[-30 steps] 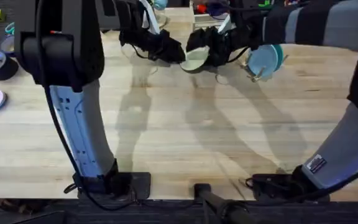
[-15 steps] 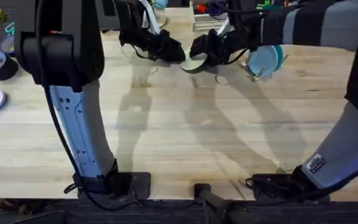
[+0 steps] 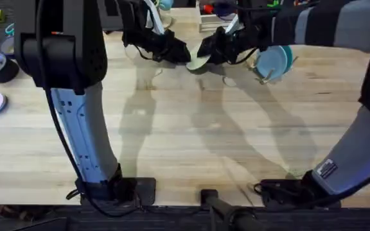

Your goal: Pick up the plates from the table one by one and place each into a slot on the dish rack.

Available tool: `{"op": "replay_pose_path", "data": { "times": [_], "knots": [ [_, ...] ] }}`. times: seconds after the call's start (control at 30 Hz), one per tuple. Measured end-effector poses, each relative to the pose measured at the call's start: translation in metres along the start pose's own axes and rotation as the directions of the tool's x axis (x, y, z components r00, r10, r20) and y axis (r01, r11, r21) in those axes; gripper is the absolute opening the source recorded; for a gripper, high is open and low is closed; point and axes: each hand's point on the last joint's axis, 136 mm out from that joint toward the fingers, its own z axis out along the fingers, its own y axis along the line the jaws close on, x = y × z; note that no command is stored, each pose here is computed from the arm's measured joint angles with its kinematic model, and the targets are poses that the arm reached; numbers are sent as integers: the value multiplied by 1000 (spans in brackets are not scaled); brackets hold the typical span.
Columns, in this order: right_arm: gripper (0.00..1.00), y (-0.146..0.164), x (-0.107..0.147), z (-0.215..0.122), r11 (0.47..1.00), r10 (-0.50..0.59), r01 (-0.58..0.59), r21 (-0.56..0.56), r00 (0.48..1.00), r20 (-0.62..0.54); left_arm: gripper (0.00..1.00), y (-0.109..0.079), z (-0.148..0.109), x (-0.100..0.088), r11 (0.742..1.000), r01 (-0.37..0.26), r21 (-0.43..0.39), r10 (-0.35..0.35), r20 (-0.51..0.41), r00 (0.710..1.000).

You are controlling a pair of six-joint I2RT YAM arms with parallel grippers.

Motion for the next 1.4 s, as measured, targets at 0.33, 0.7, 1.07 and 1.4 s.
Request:
{"op": "replay_pose_path", "data": {
  "times": [0.33, 0.7, 1.07, 1.4],
  "knots": [
    [44, 3, 1, 1, 995, -96, 96, -7, 995, 0, 40, -2, -9, -2, 991, -89, -99, 90, 9, 996],
    [41, 34, 2, -42, 949, -313, 314, -20, 949, 45, 40, -93, -105, -5, 913, -279, -298, 325, 120, 938],
    [40, 68, 26, -140, 837, -547, 546, 41, 831, 99, 39, -154, -180, 34, 840, -311, -446, 422, 176, 889],
    [39, 73, 31, -234, 682, -730, 679, 270, 653, 203, 40, -200, -238, 89, 777, -315, -544, 501, 232, 834]
  ]
}}
